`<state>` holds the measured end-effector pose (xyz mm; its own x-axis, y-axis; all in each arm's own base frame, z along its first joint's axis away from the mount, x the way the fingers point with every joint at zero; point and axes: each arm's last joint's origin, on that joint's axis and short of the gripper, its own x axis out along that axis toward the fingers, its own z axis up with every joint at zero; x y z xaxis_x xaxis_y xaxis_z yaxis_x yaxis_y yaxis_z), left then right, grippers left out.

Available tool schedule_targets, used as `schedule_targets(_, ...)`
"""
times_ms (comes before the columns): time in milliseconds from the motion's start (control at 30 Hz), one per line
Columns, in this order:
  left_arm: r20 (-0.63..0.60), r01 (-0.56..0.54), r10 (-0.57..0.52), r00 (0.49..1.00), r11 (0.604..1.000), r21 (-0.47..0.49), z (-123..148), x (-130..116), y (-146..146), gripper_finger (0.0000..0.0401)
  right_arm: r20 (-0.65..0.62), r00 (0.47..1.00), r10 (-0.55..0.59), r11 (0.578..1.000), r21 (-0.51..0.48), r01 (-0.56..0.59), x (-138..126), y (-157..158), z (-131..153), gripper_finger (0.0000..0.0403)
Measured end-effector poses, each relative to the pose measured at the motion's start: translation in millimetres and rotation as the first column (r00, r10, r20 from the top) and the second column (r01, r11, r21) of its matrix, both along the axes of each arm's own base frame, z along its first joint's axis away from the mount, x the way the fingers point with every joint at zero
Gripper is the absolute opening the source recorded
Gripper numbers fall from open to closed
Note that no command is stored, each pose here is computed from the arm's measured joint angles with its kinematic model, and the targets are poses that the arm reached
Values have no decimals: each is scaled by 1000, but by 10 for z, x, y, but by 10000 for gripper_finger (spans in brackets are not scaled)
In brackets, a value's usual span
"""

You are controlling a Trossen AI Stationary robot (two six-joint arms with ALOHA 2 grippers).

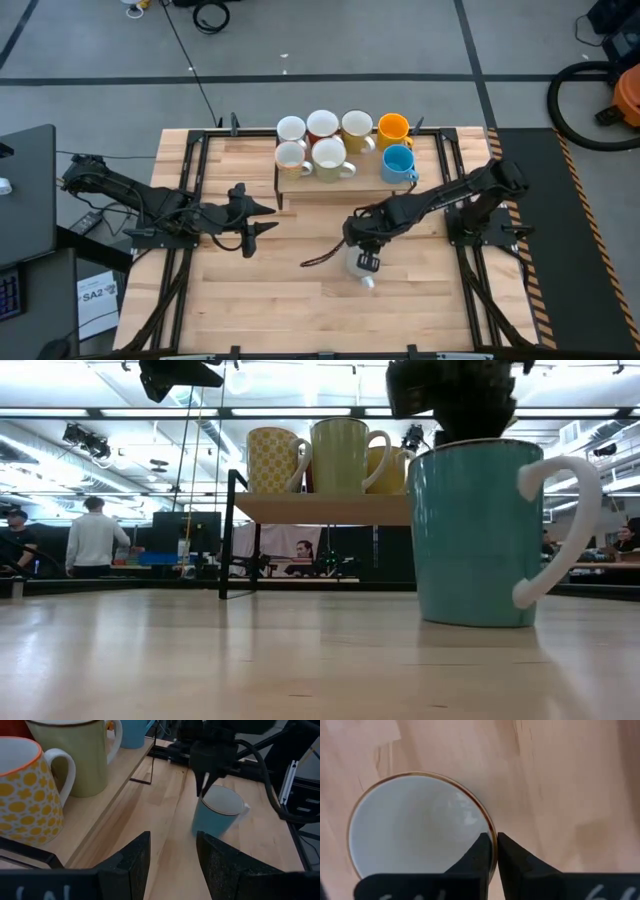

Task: Place coffee mugs
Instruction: Put the blue mug on the shelf

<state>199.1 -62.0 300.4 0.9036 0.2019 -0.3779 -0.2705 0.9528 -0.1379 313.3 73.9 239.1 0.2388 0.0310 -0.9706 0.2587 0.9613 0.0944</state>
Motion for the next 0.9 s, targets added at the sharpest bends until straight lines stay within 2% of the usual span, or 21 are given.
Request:
schedule_targets(167, 0, 1, -1, 1000, 1000, 2, 0, 0, 0, 167, 14, 976, 218, 974, -58, -217, 51, -181, 10, 21)
schedule_targets(300, 0, 1, -1, 1000, 1000, 2, 0, 0, 0, 167, 16, 912, 410, 910, -76, -408, 72, -291, 11, 33)
schedule_targets(400, 0, 1, -1, 1000, 1000, 2, 0, 0, 0, 167, 26, 872, 490, 870, -88, -486, 86, -334, 13, 36)
schedule_targets(500, 0, 0, 0, 1000, 1000, 2, 0, 0, 0, 167, 34, 867, 498, 865, -98, -493, 99, -364, 15, 36)
schedule_targets(600, 0, 0, 0, 1000, 1000, 2, 0, 0, 0, 167, 45, 884, 465, 882, -112, -458, 118, -381, 18, 40)
schedule_targets(900, 0, 0, 0, 1000, 1000, 1, 0, 0, 0, 167, 50, 898, 437, 895, -121, -429, 126, -387, 20, 75)
